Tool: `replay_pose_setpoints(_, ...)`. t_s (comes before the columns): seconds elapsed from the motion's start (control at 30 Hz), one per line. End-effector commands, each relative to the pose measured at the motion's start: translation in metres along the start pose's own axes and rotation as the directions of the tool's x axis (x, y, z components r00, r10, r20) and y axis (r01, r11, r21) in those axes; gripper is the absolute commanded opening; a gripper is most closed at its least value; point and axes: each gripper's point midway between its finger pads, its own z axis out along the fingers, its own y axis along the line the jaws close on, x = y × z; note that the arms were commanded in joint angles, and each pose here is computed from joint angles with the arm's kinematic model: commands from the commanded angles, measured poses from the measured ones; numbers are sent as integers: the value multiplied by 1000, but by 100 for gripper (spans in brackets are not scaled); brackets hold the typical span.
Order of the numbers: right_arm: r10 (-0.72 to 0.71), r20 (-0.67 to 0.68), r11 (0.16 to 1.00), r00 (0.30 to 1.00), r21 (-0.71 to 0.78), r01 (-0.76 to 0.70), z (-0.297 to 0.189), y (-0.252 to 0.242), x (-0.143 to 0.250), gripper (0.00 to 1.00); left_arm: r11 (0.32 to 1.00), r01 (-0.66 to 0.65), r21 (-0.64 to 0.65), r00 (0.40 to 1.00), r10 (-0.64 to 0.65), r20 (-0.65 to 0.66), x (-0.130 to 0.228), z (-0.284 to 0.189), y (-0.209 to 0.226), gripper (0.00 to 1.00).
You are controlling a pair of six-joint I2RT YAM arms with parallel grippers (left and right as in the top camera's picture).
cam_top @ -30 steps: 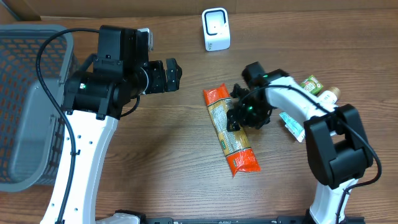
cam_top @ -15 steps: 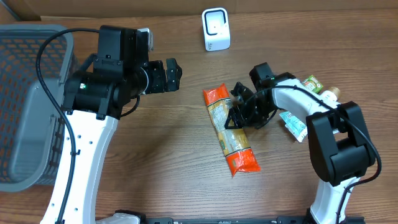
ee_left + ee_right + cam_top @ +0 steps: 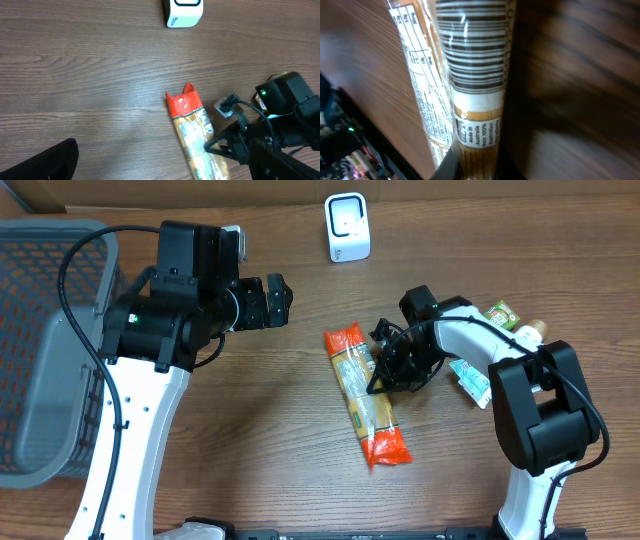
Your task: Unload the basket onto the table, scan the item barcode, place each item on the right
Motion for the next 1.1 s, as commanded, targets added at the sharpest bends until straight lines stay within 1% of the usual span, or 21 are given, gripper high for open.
replay_pose_setpoints(0.0,14,103,971,995,235,-38,-53,-9,-17,4,1000,2,5,1000,-2,1,-1,0,-1,100)
replay_pose_setpoints(0.07,34,188,923,982,371,-103,-86,-10,-21,4,1000,2,5,1000,-2,1,-1,0,-1,99)
replay_pose_setpoints(0.17,29,324,806,946,553,-214,-132,-4,-16,4,1000,2,5,1000,-2,1,-1,0,-1,100)
replay_pose_setpoints(0.23,-5,367,714,930,652,-254,-146,-1,-9,4,1000,2,5,1000,-2,1,-1,0,-1,100)
replay_pose_setpoints(0.33,-44,376,603,926,749,-275,-142,2,-4,4,1000,2,5,1000,-2,1,-1,0,-1,99)
replay_pose_setpoints(0.43,-100,342,566,934,792,-230,-114,5,-7,4,1000,2,5,1000,-2,1,-1,0,-1,100)
replay_pose_setpoints(0.5,-134,319,555,938,808,-195,-89,4,-11,4,1000,2,5,1000,-2,1,-1,0,-1,100)
replay_pose_setpoints(0.53,-141,307,555,941,812,-181,-81,5,-12,6,1000,2,5,1000,-2,1,-1,0,-1,100)
replay_pose_setpoints(0.63,-157,255,544,954,829,-132,-59,7,-10,26,1000,2,5,1000,-2,1,-1,0,-1,100)
replay_pose_setpoints(0.67,-164,238,548,957,829,-112,-52,11,-8,29,1000,2,5,1000,-2,1,-1,0,-1,100)
replay_pose_setpoints(0.73,-181,212,580,960,812,-70,-41,22,-6,31,1000,2,6,1000,-2,1,-1,0,-1,99)
replay_pose_setpoints(0.77,-205,167,630,964,776,0,-25,35,-4,55,1000,2,5,1000,-2,1,-1,0,-1,100)
replay_pose_setpoints(0.83,-217,132,674,967,737,51,-14,45,0,65,1000,2,5,1000,-2,1,-1,0,-1,100)
replay_pose_setpoints(0.87,-214,128,687,968,725,56,-12,47,0,67,1000,2,5,1000,-2,1,-1,0,-1,100)
replay_pose_setpoints(0.97,-195,145,702,970,711,35,-18,45,-2,68,1000,2,5,1000,-2,1,-1,0,-1,100)
replay_pose_setpoints(1.07,-147,203,715,968,699,-38,-47,36,-11,68,1000,2,5,1000,-2,1,-1,0,-1,100)
